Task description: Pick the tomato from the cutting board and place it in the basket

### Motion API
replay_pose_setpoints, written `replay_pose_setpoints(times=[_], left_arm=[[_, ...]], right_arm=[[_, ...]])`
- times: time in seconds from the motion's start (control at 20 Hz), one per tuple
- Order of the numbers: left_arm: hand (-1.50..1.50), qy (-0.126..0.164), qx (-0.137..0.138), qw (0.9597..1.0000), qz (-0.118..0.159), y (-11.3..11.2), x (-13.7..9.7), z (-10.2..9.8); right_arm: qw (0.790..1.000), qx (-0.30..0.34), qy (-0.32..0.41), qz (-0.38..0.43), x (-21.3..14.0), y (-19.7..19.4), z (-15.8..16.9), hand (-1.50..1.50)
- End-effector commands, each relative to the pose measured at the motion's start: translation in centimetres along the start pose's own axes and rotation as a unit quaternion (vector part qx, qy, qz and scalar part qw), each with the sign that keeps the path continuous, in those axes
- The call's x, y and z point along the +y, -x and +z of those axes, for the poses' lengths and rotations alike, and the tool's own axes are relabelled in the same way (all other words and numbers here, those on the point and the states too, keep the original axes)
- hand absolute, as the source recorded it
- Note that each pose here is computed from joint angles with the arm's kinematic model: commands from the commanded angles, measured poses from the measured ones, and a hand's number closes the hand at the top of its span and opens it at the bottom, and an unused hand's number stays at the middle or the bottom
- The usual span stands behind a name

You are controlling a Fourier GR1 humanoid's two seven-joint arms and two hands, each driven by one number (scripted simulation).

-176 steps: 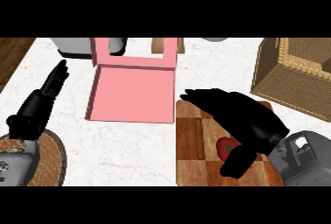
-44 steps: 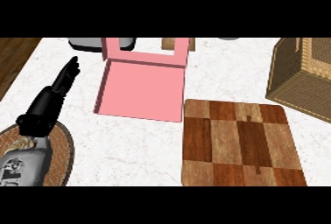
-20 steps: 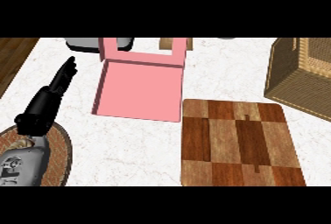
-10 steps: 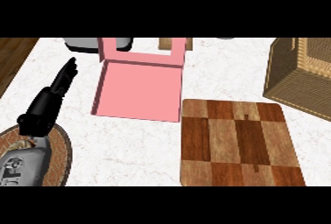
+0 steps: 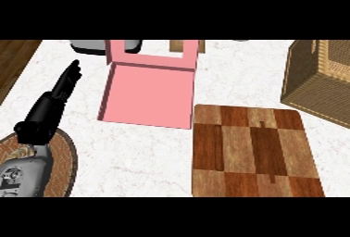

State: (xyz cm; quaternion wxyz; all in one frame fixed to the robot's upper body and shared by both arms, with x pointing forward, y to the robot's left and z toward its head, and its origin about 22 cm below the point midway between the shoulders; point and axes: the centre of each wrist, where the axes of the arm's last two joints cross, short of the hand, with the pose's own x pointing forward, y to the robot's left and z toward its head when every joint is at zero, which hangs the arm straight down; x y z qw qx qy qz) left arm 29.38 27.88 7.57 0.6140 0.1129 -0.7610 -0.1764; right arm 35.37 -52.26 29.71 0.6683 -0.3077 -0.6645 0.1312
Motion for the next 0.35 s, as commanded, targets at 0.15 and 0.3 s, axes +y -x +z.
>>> replay_pose_setpoints(times=[0.15,0.3], left_arm=[[0.0,0.003,0.001,1.0,0.009,0.1,-1.1,-0.3],[0.0,-0.006,-0.006,1.0,0.001,0.0,0.3,0.3]], right_arm=[[0.986,0.035,0.126,-0.106,-4.2,1.8,2.9,-1.5],[0.979,0.038,0.163,-0.115,-5.9,4.0,4.9,-1.5]])
